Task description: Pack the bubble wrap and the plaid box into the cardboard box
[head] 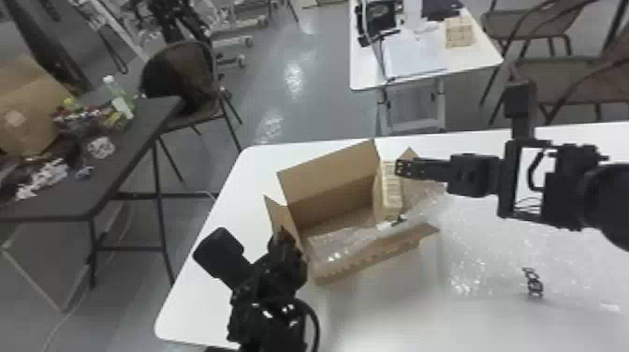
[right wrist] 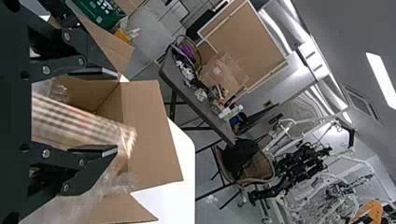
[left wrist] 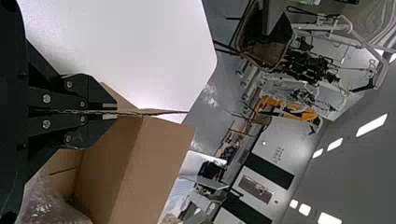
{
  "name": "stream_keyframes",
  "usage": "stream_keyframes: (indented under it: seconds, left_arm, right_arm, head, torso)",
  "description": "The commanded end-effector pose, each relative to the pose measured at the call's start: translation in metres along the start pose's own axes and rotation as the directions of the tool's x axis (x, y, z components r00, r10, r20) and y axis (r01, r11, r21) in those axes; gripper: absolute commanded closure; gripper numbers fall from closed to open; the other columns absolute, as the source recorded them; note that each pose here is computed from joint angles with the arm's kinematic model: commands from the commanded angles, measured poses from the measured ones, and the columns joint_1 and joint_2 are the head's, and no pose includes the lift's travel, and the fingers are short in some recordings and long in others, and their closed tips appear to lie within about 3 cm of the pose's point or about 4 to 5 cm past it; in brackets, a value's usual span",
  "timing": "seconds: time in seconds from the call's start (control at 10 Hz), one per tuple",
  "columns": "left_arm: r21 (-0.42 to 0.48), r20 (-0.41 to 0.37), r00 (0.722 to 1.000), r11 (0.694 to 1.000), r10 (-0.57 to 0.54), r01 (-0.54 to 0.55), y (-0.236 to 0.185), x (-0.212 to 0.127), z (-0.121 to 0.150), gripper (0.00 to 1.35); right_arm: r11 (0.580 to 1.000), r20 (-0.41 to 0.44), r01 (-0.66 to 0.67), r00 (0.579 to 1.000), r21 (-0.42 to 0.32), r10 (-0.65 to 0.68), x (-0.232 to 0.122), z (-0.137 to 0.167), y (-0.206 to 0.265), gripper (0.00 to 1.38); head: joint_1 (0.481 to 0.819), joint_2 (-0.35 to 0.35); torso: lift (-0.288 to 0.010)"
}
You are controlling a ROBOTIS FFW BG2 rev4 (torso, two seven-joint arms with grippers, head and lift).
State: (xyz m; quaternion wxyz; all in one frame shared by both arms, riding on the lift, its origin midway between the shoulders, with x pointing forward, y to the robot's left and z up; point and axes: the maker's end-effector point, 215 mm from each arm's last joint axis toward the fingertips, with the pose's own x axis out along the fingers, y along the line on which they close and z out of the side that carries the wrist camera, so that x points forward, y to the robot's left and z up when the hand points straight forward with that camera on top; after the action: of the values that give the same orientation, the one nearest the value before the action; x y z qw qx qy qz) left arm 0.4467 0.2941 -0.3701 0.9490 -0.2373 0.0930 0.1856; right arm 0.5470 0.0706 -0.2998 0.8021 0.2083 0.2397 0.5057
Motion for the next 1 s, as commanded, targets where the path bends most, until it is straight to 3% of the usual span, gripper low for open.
stream_keyframes:
  seconds: [0.0, 0.2, 0.3, 0.5, 0.7, 0.9]
  left_arm:
    - [0.001, 0.0, 1.0, 1.0, 0.0, 0.0, 0.0, 0.0, 0.0, 1.15]
    - [0.001, 0.002, 1.0, 1.0, 0.001, -0.001, 0.001, 0.0, 0.001, 1.15]
    - [-0.002, 0.003, 1.0, 1.0, 0.002, -0.002, 0.001, 0.0, 0.001, 1.15]
    - [-0.003, 0.004, 1.0, 1.0, 0.003, -0.003, 0.002, -0.001, 0.001, 1.15]
    - [-0.006, 0.008, 1.0, 1.0, 0.006, -0.006, 0.003, -0.001, 0.002, 1.15]
    - [-0.011, 0.011, 1.0, 1.0, 0.01, -0.01, 0.005, -0.002, 0.002, 1.15]
  right_arm:
    - [1.0, 0.01, 0.003, 1.0, 0.001, -0.003, 0.001, 0.001, -0.003, 0.05]
    - [0.999, 0.061, -0.002, 0.998, -0.045, 0.005, -0.001, 0.015, -0.003, 0.09]
    - [0.995, 0.112, 0.008, 0.994, -0.104, 0.004, -0.005, 0.032, -0.002, 0.09]
    - [0.968, 0.268, 0.128, 0.961, -0.217, -0.067, -0.037, 0.069, -0.017, 0.09]
    - [0.917, 0.434, 0.322, 0.879, -0.236, -0.197, -0.091, 0.093, -0.043, 0.1]
    - [0.82, 0.567, 0.524, 0.757, -0.23, -0.325, -0.152, 0.102, -0.066, 0.1]
  head:
    - [0.695, 0.35]
    - [0.695, 0.35]
    - [0.695, 0.35]
    - [0.695, 0.35]
    - [0.695, 0.322]
    - [0.691, 0.252]
  torso:
    - [-0.102]
    - [-0.102]
    - [-0.102]
    - [-0.102]
    - [-0.102]
    - [-0.102]
